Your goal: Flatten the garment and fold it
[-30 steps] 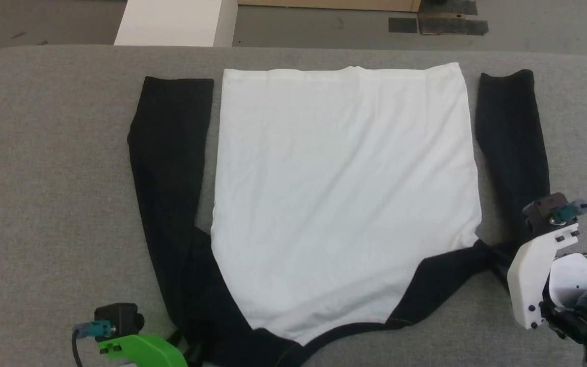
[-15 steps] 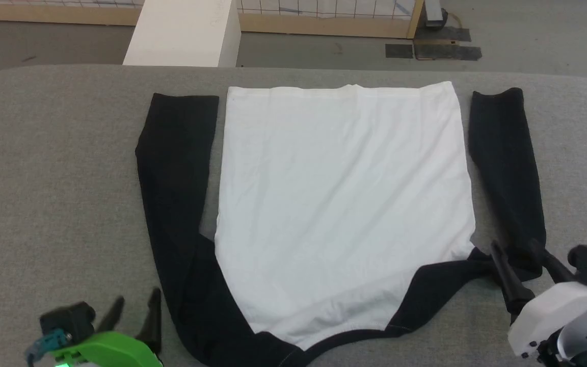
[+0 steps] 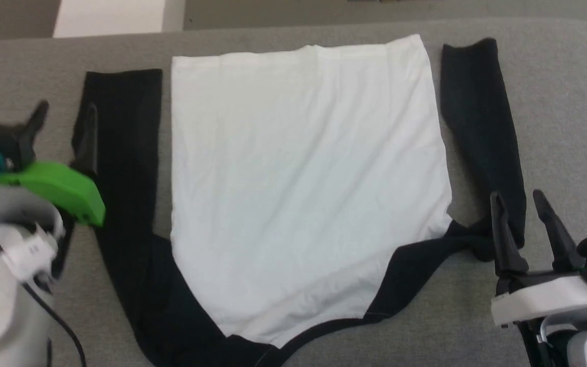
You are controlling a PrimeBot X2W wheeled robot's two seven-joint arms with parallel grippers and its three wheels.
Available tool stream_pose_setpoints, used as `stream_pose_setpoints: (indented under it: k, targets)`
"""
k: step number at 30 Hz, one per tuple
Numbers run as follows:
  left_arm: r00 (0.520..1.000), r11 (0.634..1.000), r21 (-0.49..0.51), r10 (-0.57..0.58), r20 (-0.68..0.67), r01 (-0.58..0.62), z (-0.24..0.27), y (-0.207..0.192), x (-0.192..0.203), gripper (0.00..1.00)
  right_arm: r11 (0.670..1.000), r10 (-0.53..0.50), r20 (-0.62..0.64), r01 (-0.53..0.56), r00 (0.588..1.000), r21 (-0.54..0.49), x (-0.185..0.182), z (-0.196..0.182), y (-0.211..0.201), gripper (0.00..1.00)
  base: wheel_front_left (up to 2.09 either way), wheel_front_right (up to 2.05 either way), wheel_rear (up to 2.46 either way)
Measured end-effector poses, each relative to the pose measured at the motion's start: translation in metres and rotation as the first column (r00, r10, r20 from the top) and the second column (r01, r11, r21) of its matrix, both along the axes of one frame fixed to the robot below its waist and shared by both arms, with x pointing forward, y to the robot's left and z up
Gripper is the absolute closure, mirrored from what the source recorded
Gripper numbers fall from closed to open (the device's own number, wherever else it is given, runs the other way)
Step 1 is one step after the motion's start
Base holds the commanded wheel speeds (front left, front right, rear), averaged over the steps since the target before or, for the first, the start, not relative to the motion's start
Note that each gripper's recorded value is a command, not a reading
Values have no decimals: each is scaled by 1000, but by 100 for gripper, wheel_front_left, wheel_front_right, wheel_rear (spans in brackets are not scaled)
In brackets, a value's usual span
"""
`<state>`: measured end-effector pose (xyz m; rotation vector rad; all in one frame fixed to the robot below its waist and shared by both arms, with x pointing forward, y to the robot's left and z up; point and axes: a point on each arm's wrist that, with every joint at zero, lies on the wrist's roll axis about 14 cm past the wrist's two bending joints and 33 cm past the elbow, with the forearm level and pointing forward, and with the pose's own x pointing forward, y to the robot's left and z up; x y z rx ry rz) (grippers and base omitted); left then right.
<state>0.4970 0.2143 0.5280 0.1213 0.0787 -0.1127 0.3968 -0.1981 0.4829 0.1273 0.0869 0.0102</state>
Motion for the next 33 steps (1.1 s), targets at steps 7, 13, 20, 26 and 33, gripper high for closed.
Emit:
stream_pose_setpoints:
  k: [7,13,20,26,33]
  targets:
    - [989,998,53,-22,-147,30,-21,3,67,0,1000,-28,6,28,1000,8,17,-11,-8,0,0,0,0]
    - [941,998,44,53,-334,-40,-67,15,100,0,999,-48,-23,49,999,20,26,-27,-15,0,0,0,0]
    - [825,990,45,136,-548,-133,-130,25,105,0,997,-73,-77,74,994,14,25,-48,-23,0,0,0,0]
    - [760,977,100,208,-616,-186,-152,35,107,0,995,-93,-117,95,989,8,20,-62,-28,0,0,0,0]
    - [728,974,95,218,-650,-206,-150,34,93,100,994,-110,-104,111,988,4,17,-56,-34,0,0,0,0]
